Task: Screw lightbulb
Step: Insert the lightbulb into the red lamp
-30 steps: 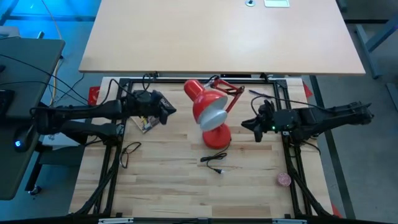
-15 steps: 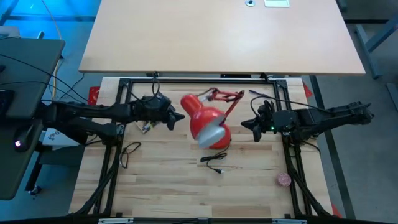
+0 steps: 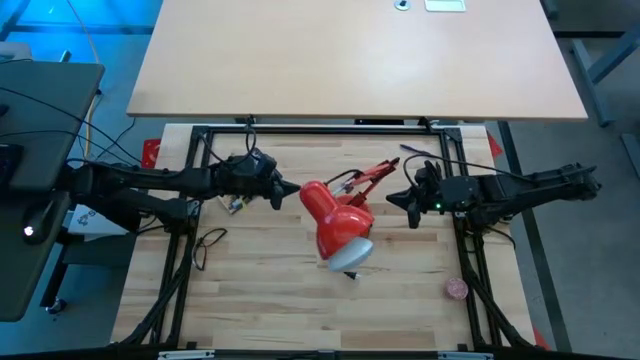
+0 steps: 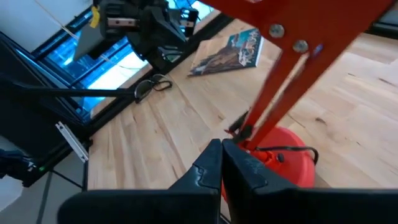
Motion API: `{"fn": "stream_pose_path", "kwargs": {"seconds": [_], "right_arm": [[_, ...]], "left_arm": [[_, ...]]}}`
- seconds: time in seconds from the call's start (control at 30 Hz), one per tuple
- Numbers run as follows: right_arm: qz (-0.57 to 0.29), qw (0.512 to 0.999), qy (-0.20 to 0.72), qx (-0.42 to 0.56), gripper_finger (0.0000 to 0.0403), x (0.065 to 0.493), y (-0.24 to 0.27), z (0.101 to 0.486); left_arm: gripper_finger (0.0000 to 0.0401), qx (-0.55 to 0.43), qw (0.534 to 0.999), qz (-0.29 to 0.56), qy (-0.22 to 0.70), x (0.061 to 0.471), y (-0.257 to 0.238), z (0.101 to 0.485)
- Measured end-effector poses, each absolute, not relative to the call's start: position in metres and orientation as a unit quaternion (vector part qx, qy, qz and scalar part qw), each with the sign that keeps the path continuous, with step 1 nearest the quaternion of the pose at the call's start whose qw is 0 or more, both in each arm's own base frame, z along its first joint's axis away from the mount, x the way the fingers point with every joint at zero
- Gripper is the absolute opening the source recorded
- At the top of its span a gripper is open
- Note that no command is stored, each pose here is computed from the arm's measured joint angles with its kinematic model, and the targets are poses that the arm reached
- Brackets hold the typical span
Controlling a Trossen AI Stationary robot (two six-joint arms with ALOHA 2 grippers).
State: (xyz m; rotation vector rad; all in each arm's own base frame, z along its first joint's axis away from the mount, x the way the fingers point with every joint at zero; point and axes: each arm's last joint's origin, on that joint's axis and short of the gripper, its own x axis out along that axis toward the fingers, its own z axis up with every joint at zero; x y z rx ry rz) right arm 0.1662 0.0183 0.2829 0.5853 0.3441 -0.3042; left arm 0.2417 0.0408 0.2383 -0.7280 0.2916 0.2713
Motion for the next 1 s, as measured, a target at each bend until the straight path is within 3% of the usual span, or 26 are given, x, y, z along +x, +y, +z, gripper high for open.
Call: {"fn": "stream_pose_path", "kwargs": {"seconds": [0.6, 0.8, 1.0], "right_arm": [[-0.141, 0.934, 0.165, 0.284, 0.0, 0.163, 0.018, 0.287], [-0.143, 0.941, 0.146, 0.269, 0.0, 0.144, 0.015, 0.317], [-0.176, 0.947, 0.114, 0.243, 0.0, 0.111, 0.007, 0.359]], "left_arm": [[0.0, -0.347, 0.918, 0.1, 0.165, 0.237, 0.04, 0.24], [0.0, -0.337, 0.924, 0.097, 0.151, 0.202, 0.038, 0.264], [0.0, -0.305, 0.94, 0.146, 0.034, 0.145, 0.035, 0.302]]}}
